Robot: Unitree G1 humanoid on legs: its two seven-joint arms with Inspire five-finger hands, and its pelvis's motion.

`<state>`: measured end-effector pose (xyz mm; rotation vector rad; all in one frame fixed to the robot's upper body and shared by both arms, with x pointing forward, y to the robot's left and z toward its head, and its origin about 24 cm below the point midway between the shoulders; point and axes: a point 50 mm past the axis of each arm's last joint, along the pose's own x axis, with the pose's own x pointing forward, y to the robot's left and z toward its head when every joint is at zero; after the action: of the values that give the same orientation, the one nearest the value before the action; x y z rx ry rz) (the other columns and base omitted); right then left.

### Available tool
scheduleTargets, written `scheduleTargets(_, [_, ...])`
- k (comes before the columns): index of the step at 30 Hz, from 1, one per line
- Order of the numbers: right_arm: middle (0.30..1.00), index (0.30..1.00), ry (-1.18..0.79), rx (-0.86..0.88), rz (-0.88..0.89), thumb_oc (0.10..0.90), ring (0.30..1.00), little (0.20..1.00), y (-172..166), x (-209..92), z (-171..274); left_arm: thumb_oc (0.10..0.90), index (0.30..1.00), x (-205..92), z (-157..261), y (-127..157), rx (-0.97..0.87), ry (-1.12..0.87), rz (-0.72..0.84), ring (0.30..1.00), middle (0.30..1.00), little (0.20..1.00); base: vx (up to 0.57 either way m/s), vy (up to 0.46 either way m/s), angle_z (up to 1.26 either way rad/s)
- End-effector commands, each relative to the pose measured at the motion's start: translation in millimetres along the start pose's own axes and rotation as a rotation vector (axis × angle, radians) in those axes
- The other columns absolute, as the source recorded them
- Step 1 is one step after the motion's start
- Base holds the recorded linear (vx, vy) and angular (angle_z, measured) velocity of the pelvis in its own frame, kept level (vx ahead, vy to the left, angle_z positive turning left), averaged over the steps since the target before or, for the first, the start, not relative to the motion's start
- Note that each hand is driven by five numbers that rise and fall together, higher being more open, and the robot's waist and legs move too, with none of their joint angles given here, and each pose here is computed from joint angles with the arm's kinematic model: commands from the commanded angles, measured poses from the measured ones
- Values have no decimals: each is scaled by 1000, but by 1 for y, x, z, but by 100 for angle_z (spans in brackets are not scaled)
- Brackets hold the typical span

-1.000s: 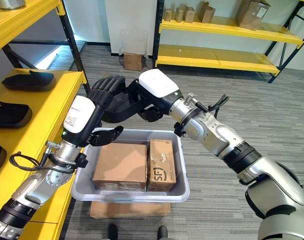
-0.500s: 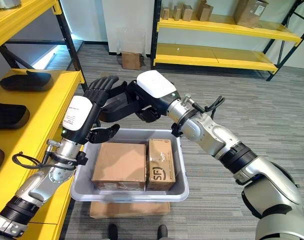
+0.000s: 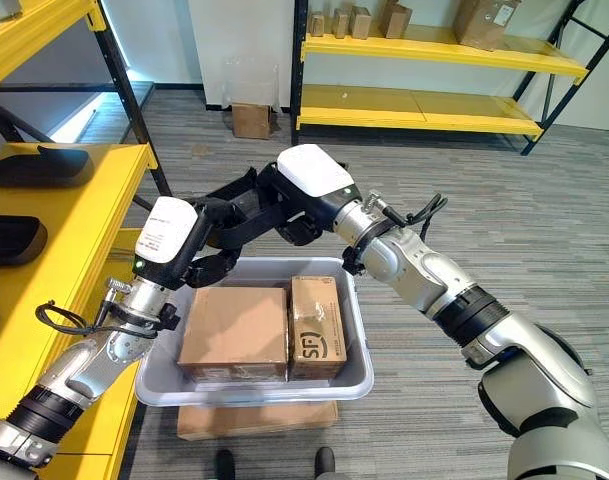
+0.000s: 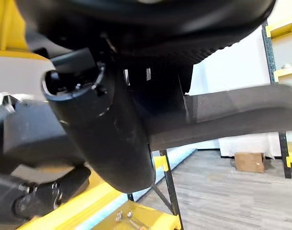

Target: Move parts from the plastic box to the shelf.

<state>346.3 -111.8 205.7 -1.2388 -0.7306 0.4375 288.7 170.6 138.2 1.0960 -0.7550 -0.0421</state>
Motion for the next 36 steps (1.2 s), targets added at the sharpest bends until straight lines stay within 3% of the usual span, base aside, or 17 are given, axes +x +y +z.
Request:
scheduleTargets(1, [300,300,-174,125,-396,400,300,300,-75,30,34,400,300,13,9,-9,-32,-60,-4,300,300,300,0,0,0])
scheduleTargets(13, [300,300,-154,146,-410,400,300,300,-72,29,30,400,300,9,6,-8,-38,-33,10,300,300,300,0,0,0])
scheduleTargets(14, [948,948,-150,163,-414,863,948,948,-71,28,30,400,300,9,5,-8,-41,-24,13,300,300,300,0,0,0])
scheduleTargets(15, [1000,1000,-148,176,-415,900,1000,1000,-69,26,29,400,300,8,4,-8,-42,-18,13,300,300,300,0,0,0])
scheduleTargets(29, [1000,1000,-161,415,-532,900,1000,1000,-65,-34,24,400,300,-20,-19,0,-10,129,15,300,300,300,-9,-3,-6])
scheduleTargets(36, [1000,1000,-128,574,-613,900,1000,1000,-51,-86,23,400,300,-31,-30,8,22,198,48,300,300,300,-24,-15,-17])
